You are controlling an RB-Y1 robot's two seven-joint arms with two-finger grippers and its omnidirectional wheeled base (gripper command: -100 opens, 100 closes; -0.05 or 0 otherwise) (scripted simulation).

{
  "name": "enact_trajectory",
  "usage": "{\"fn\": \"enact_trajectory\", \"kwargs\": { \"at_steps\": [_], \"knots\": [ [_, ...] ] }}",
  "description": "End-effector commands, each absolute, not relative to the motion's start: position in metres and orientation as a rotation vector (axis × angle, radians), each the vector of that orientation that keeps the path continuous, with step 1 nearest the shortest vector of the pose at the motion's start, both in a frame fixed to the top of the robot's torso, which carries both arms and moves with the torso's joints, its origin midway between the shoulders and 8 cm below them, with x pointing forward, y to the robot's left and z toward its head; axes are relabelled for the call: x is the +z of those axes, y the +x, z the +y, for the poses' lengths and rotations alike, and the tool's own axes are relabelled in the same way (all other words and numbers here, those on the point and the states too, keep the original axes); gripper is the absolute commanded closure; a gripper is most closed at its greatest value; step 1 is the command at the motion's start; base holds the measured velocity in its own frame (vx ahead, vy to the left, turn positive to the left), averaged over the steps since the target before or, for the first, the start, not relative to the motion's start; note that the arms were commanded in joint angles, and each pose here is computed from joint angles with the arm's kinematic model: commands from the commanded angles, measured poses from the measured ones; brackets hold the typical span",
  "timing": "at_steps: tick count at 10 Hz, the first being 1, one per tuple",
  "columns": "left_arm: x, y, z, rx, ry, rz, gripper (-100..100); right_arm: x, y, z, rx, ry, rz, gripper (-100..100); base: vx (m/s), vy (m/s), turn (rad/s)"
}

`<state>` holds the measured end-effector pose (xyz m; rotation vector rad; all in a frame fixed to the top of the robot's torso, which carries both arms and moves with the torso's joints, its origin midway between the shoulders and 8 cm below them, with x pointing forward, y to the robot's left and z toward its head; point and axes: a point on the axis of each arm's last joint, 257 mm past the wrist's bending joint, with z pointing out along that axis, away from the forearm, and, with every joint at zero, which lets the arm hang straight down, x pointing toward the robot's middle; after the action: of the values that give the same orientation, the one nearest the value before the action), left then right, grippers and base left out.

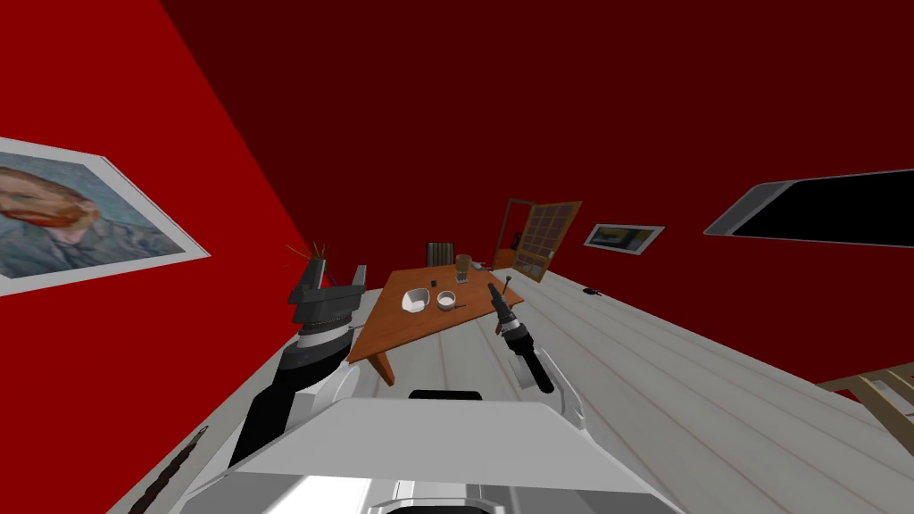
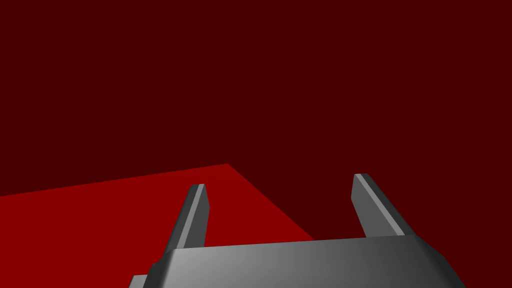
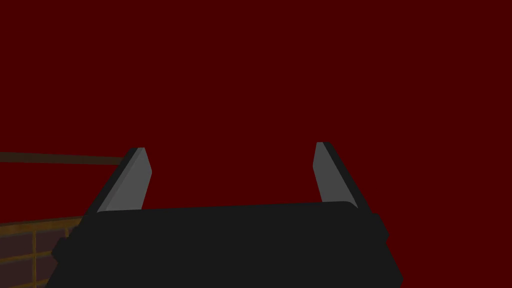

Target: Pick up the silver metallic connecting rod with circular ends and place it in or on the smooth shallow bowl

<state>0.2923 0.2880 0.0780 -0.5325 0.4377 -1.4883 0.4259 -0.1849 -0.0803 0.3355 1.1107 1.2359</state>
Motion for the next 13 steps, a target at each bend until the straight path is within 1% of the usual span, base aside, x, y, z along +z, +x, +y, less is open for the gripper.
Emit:
{"fn": "enact_trajectory", "kwargs": {
  "at_steps": [1,3,4,5,6,7,8,9,10,13],
  "knots": [
    [0.078,0.292,0.288,-1.488,-0.533,0.438,0,-0.098,0.431,-0.160,1.221,0.240,1.190,-100,-0.016,-0.006,0.110],
    [0.078,0.292,0.288,-1.488,-0.533,0.438,0,-0.111,0.434,-0.162,1.214,0.256,1.214,-100,-0.006,-0.005,0.012],
    [0.078,0.292,0.288,-1.488,-0.533,0.438,0,-0.121,0.437,-0.144,1.206,0.181,1.264,-100,-0.005,-0.003,0.091],
    [0.078,0.292,0.288,-1.488,-0.533,0.438,0,-0.132,0.439,-0.147,1.197,0.195,1.284,-100,-0.004,-0.006,0.047],
    [0.078,0.292,0.288,-1.488,-0.533,0.438,0,-0.145,0.441,-0.129,1.185,0.116,1.337,-100,-0.001,-0.006,0.073],
    [0.078,0.292,0.288,-1.488,-0.533,0.438,0,-0.154,0.443,-0.132,1.177,0.128,1.355,-100,-0.001,-0.006,0.047],
    [0.078,0.292,0.288,-1.488,-0.533,0.438,0,-0.166,0.443,-0.114,1.165,0.040,1.401,-100,0.000,-0.005,0.107],
    [0.078,0.292,0.288,-1.488,-0.533,0.438,0,-0.179,0.445,-0.119,1.152,0.057,1.428,-100,0.002,-0.006,0.051],
    [0.078,0.292,0.288,-1.488,-0.533,0.438,0,-0.179,0.445,-0.119,1.152,0.057,1.428,-100,0.000,0.000,0.000],
    [0.078,0.292,0.288,-1.488,-0.533,0.438,0,-0.215,0.444,-0.092,1.107,-0.119,1.536,-100,0.005,-0.001,0.098]
  ]
}}
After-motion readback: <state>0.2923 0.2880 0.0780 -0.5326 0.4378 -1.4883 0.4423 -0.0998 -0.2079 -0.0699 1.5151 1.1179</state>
